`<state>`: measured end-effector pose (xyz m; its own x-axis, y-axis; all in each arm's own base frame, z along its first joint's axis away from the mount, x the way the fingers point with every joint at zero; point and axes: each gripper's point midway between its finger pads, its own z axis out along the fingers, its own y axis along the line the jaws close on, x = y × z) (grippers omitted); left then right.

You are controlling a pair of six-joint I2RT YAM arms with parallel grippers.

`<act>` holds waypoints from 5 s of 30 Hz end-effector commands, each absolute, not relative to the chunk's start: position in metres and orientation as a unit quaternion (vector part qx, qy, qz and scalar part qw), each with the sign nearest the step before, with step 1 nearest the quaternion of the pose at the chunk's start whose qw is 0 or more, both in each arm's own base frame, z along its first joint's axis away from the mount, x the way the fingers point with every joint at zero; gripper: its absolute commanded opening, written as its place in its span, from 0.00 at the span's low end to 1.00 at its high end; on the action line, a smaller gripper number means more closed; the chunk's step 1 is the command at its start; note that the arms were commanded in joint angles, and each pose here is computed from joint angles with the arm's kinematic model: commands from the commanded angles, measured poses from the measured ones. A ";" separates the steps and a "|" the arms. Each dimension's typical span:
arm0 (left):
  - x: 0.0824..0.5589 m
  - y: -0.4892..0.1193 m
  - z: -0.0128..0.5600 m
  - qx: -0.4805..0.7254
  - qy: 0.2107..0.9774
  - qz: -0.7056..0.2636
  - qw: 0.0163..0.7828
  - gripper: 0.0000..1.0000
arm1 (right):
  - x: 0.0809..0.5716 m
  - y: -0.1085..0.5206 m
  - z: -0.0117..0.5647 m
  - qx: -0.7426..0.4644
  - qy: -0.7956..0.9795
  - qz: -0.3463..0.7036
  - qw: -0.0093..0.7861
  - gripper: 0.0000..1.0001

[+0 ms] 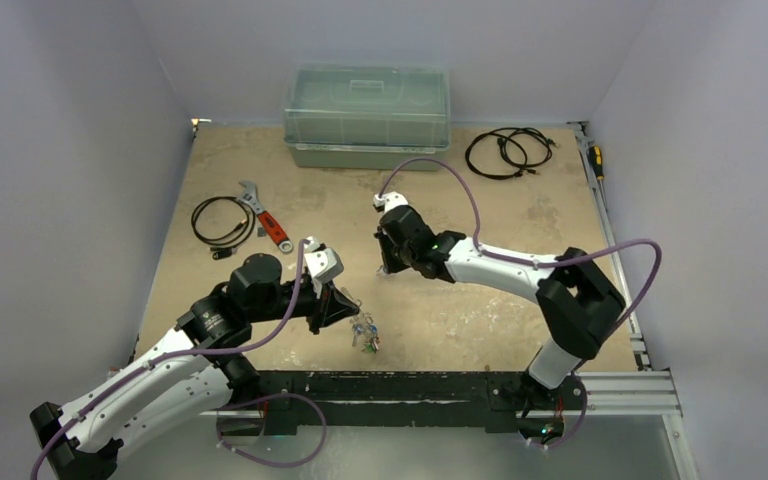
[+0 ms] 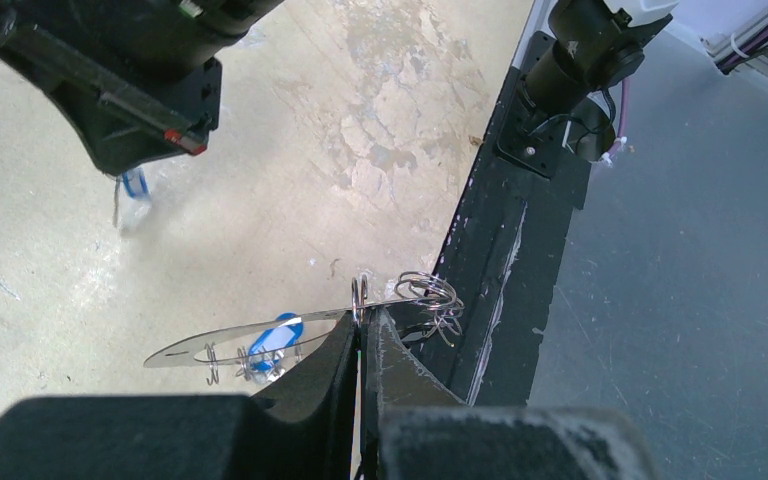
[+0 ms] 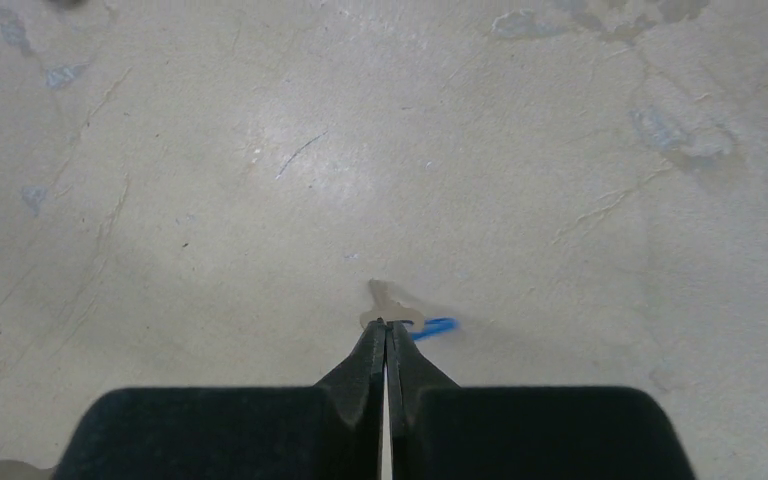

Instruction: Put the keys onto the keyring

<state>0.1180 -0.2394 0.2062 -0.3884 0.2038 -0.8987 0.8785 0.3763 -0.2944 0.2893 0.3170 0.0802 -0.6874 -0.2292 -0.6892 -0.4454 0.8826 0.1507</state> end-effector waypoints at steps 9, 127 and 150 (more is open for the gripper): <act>0.123 -0.244 0.229 0.365 0.708 -0.424 0.432 0.00 | 0.288 0.305 0.168 -0.203 0.829 0.201 0.482 0.00; 0.155 -0.271 0.267 0.381 0.661 -0.469 0.445 0.00 | 0.146 0.313 0.308 -0.400 0.580 0.425 0.568 0.00; 0.165 -0.270 0.257 0.356 0.678 -0.497 0.407 0.00 | 0.171 0.321 0.301 -0.382 0.618 0.384 0.570 0.00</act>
<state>0.1642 -0.2691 0.2396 -0.4644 0.1191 -0.8776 0.8638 0.2797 -0.4191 0.1724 0.3170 0.2733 -0.0967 -0.0771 -0.9923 -0.9014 0.4295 0.0545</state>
